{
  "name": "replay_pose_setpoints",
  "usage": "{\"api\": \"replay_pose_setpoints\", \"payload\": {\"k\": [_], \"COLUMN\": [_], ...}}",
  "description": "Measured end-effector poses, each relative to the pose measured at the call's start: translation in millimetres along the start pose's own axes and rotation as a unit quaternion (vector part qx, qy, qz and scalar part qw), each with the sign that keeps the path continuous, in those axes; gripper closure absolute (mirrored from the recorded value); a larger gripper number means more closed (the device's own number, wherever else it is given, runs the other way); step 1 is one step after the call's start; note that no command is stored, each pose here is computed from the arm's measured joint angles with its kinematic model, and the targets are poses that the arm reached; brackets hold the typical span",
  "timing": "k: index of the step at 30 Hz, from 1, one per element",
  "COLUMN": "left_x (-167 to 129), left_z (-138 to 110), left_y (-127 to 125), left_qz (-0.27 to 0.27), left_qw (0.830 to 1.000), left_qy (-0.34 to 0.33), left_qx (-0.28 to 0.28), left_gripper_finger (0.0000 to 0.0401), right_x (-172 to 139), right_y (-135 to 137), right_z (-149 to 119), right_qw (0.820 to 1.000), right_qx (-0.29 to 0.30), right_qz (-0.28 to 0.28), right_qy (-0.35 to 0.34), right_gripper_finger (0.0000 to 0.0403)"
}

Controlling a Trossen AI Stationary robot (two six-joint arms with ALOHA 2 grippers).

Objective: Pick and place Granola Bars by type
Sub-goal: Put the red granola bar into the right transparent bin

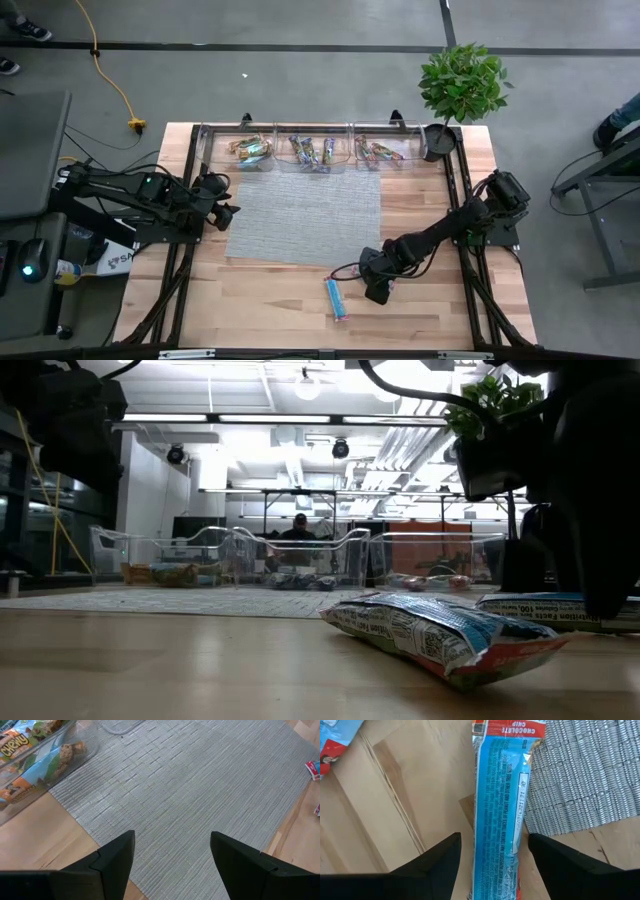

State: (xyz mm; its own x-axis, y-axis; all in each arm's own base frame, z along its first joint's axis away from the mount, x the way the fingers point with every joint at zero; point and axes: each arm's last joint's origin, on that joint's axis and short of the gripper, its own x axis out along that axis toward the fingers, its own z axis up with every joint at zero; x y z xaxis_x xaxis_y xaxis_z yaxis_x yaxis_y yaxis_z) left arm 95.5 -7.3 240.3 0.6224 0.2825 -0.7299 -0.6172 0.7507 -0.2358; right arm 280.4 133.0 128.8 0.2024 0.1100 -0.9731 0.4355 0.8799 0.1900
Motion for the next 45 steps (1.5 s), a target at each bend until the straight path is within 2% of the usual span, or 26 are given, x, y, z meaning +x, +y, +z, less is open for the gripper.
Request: {"api": "replay_pose_setpoints", "payload": {"k": [13, 24, 30, 35, 38, 43, 45], "left_x": [0, 0, 0, 0, 0, 0, 0], "left_z": [0, 0, 0, 0, 0, 0, 0], "left_y": [0, 0, 0, 0, 0, 0, 0], "left_qz": [0.001, 0.002, 0.001, 0.000, 0.000, 0.000, 0.000], "left_qw": [1.000, 1.000, 1.000, 1.000, 1.000, 1.000, 1.000], "left_qy": [0.000, -0.001, -0.001, 0.000, 0.001, 0.001, 0.001], "left_qx": [0.000, 0.000, 0.000, 0.000, 0.001, 0.002, 0.002], "left_gripper_finger": [0.0145, 0.0145, 0.0145, 0.0145, 0.0145, 0.0145, 0.0145], "right_x": [7, 7, 4, -12, -28, -52, -65], "right_y": [-1, -1, -1, -2, -1, -3, -2], "right_z": [0, 0, -1, 4, 13, 32, 43], "right_qw": [1.000, 1.000, 1.000, 0.999, 0.996, 0.983, 0.970], "right_qx": [0.006, 0.014, 0.016, 0.024, 0.030, 0.057, 0.065], "right_qz": [-0.012, -0.002, 0.009, 0.041, 0.084, 0.154, 0.198], "right_qy": [0.004, 0.019, 0.024, 0.007, -0.019, -0.080, -0.124], "right_gripper_finger": [0.0172, 0.0262, 0.0294, 0.0315, 0.0323, 0.0329, 0.0329]}}
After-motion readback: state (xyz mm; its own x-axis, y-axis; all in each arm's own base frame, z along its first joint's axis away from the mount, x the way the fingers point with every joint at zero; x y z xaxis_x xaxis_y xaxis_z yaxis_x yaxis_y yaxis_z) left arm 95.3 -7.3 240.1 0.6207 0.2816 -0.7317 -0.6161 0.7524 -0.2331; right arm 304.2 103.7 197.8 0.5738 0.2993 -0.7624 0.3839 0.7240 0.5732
